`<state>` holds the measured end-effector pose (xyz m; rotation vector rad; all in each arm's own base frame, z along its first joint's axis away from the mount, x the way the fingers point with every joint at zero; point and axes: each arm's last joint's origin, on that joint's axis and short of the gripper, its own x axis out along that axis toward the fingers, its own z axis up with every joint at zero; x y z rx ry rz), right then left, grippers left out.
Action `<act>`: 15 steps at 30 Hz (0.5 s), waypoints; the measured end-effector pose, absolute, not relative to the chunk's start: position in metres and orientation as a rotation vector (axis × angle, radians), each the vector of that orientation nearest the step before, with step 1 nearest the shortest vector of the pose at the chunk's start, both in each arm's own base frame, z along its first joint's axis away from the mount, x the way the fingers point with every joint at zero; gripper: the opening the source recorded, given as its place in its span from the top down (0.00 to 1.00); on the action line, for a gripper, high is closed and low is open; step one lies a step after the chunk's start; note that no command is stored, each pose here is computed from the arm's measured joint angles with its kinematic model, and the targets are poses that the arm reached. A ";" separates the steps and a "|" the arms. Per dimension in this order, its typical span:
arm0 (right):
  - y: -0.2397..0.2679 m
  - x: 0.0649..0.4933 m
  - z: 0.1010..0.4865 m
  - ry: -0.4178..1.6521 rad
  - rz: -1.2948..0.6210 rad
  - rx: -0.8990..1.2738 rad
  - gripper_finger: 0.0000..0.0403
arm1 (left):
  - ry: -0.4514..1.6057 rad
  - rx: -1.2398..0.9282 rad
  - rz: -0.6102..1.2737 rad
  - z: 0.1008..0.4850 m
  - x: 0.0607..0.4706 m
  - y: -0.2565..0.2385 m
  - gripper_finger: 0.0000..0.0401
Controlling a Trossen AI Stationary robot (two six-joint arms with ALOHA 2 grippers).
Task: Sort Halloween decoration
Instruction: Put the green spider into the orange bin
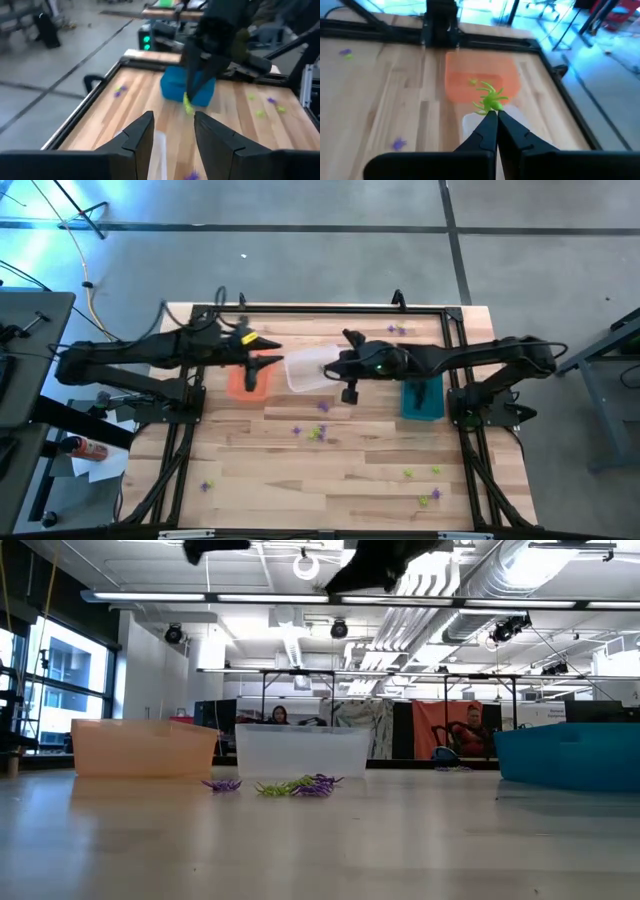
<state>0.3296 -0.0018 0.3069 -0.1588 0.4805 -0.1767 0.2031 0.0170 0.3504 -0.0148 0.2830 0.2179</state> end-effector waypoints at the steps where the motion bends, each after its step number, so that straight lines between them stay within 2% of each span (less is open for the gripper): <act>1: -0.002 0.328 0.309 0.471 -0.189 -0.165 1.00 | 0.259 0.001 0.199 0.350 0.212 0.017 0.66; 7: -0.004 0.329 0.316 0.415 -0.242 -0.178 1.00 | 0.280 0.014 0.146 0.328 0.255 0.018 0.60; 15: -0.003 0.329 0.317 0.402 -0.243 -0.177 1.00 | 0.336 -0.026 0.156 0.312 0.270 0.020 0.49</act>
